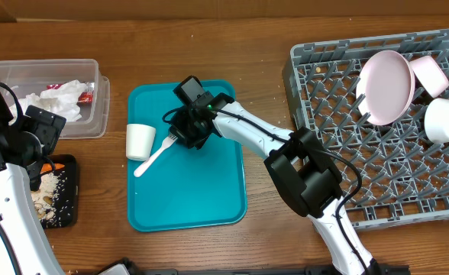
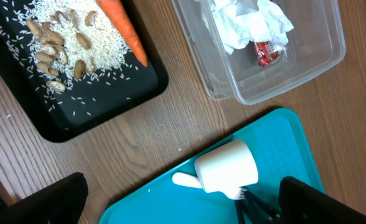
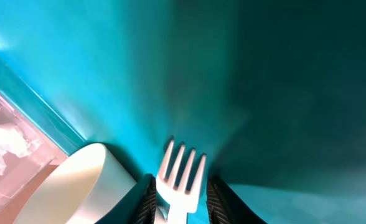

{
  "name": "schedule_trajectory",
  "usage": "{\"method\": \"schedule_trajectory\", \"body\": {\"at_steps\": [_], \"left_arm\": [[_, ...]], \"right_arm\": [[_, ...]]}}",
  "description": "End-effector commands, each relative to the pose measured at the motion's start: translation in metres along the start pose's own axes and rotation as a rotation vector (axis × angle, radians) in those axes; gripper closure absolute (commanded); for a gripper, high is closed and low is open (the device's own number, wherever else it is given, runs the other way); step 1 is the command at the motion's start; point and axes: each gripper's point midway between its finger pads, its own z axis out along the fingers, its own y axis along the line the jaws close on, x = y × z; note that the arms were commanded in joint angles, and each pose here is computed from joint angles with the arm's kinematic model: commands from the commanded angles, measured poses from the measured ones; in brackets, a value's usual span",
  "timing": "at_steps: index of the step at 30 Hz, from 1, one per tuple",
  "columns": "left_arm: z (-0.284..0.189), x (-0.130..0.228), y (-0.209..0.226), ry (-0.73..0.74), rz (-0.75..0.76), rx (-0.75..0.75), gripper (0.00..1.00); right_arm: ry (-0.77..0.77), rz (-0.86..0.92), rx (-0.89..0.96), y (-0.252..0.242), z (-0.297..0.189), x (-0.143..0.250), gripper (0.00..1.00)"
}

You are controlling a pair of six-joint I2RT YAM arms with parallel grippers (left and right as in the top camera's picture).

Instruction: Sort waste into correct bins and load items into the dishwasher

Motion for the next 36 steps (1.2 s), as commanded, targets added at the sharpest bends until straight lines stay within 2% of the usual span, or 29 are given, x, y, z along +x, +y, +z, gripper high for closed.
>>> {"method": "schedule_trajectory", "body": {"at_steps": [1, 7, 12, 14, 17, 26, 30, 36], "left_arm": [[-0.001, -0.002, -0.001, -0.008, -0.009, -0.001, 0.0], [-0.001, -0.002, -0.001, -0.008, -0.009, -0.001, 0.0], [-0.001, -0.002, -0.001, -0.008, -0.009, -0.001, 0.0], [-0.001, -0.002, -0.001, -0.008, -0.009, -0.001, 0.0], [-0.001, -0.002, -0.001, -0.008, -0.009, -0.001, 0.0], [-0.001, -0.002, -0.001, -0.008, -0.009, -0.001, 0.0], [-0.001, -0.002, -0.001, -0.008, -0.009, -0.001, 0.0], [-0.001, -0.002, -0.001, -0.008, -0.009, -0.001, 0.0]], "right_arm": [[-0.022, 0.001, 0.117, -0.041, 0.039, 0.001, 0.69], [-0.01, -0.014, 0.109, -0.037, 0.046, 0.018, 0.69], [-0.042, -0.014, 0.109, -0.037, 0.045, 0.011, 0.7], [-0.07, -0.009, 0.121, -0.04, 0.042, 0.0, 0.75], [-0.09, -0.028, 0.125, -0.042, 0.038, -0.011, 0.89], [-0.102, -0.048, 0.124, -0.044, 0.032, -0.027, 0.9], [-0.105, -0.004, 0.171, -0.06, 0.021, -0.044, 0.94], [-0.097, -0.104, 0.166, -0.064, 0.011, -0.065, 0.94]]}}
